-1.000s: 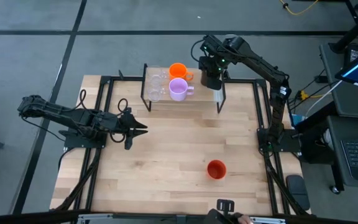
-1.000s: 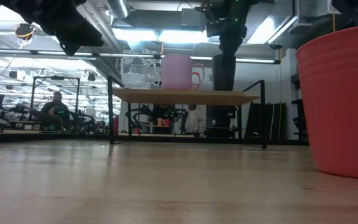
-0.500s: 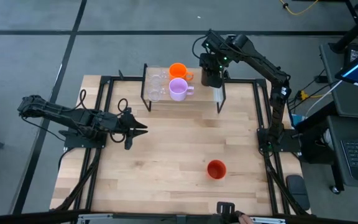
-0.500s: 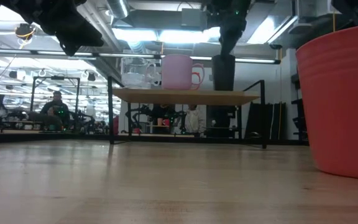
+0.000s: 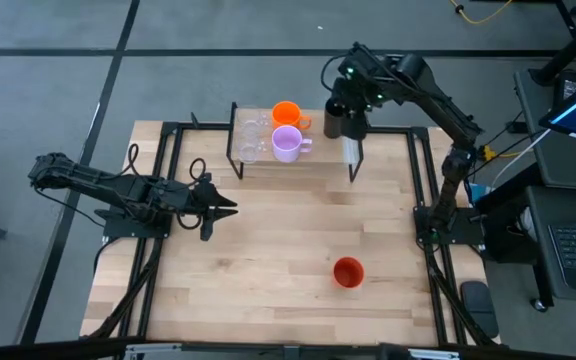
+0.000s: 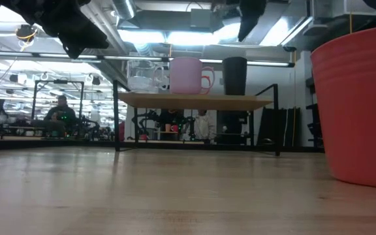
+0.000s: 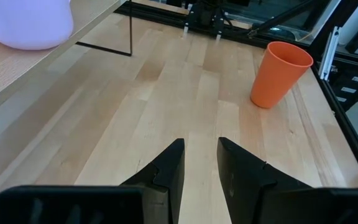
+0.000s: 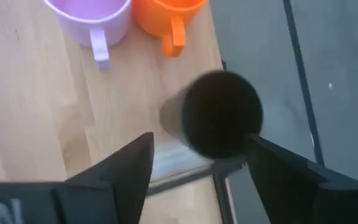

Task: Stack small to large cups/mugs on shelf
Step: Put the orange mug on top of the shelf

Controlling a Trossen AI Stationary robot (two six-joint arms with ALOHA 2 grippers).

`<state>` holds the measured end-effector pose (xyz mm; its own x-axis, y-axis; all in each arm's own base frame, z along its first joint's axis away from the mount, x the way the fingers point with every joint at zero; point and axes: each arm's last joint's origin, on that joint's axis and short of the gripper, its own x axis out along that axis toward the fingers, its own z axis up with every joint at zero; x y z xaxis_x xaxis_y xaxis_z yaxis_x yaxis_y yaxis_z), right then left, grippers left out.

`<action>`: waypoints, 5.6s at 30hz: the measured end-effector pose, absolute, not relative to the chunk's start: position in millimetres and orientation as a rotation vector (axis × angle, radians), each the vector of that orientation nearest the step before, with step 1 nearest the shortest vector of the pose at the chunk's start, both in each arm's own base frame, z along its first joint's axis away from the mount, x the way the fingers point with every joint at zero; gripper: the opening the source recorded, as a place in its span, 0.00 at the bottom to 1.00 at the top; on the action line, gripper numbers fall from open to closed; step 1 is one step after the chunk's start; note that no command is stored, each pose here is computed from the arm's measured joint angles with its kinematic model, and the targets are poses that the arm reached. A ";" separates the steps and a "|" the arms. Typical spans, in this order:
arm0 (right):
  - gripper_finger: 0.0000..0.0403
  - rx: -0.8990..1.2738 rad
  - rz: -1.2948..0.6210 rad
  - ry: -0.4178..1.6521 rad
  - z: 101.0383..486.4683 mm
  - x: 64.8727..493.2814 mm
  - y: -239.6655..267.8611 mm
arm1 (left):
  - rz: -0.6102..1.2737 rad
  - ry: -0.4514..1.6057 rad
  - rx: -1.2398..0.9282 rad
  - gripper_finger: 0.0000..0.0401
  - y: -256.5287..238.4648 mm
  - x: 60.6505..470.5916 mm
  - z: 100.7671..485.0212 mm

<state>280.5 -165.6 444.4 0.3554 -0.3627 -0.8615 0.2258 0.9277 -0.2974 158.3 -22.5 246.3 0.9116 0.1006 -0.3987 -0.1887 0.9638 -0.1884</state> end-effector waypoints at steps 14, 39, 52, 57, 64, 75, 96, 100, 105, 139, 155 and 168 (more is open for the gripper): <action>0.63 0.178 -0.095 0.934 468.5 262.5 -122.7 | 0.151 0.397 -0.226 0.22 -22.5 158.3 246.2; 0.63 0.118 0.129 1.176 348.2 236.1 56.7 | 0.153 0.407 -0.224 0.22 -22.4 157.9 245.3; 0.63 0.011 0.405 1.113 299.8 228.7 130.7 | 0.154 0.407 -0.224 0.22 -22.4 157.9 245.4; 0.63 0.019 0.451 1.075 290.7 226.2 146.7 | 0.153 0.405 -0.224 0.22 -22.4 157.9 245.5; 0.58 0.000 0.438 1.081 274.8 229.5 159.9 | 0.153 0.403 -0.226 0.22 -22.5 158.1 245.8; 0.55 -0.026 0.419 1.155 252.4 240.6 169.1 | 0.154 0.402 -0.227 0.22 -22.4 158.1 245.8; 0.45 -0.099 0.326 1.304 209.0 254.0 179.1 | 0.153 0.403 -0.226 0.22 -22.4 158.0 245.7; 0.28 -0.097 0.322 1.304 209.6 254.6 177.7 | 0.153 0.403 -0.225 0.22 -22.4 158.0 245.7; 0.04 -0.124 0.335 1.287 214.3 256.1 174.5 | 0.153 0.403 -0.225 0.22 -22.4 158.0 245.6; 0.02 -0.477 0.201 1.090 393.2 249.0 158.3 | 0.155 0.416 -0.220 0.22 -22.3 157.6 244.5; 0.03 -0.600 0.075 0.877 478.1 232.7 97.1 | 0.155 0.418 -0.220 0.22 -22.3 157.4 244.4; 0.03 -0.475 -0.049 0.938 489.7 237.9 -3.1 | 0.156 0.418 -0.219 0.22 -22.3 157.5 244.3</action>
<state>237.9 -3.1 489.7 0.5979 -0.2439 -0.7635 -0.1625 0.8959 -0.4134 157.5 -22.3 244.3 0.9024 0.1045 -0.4181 -0.1944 0.9645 -0.1786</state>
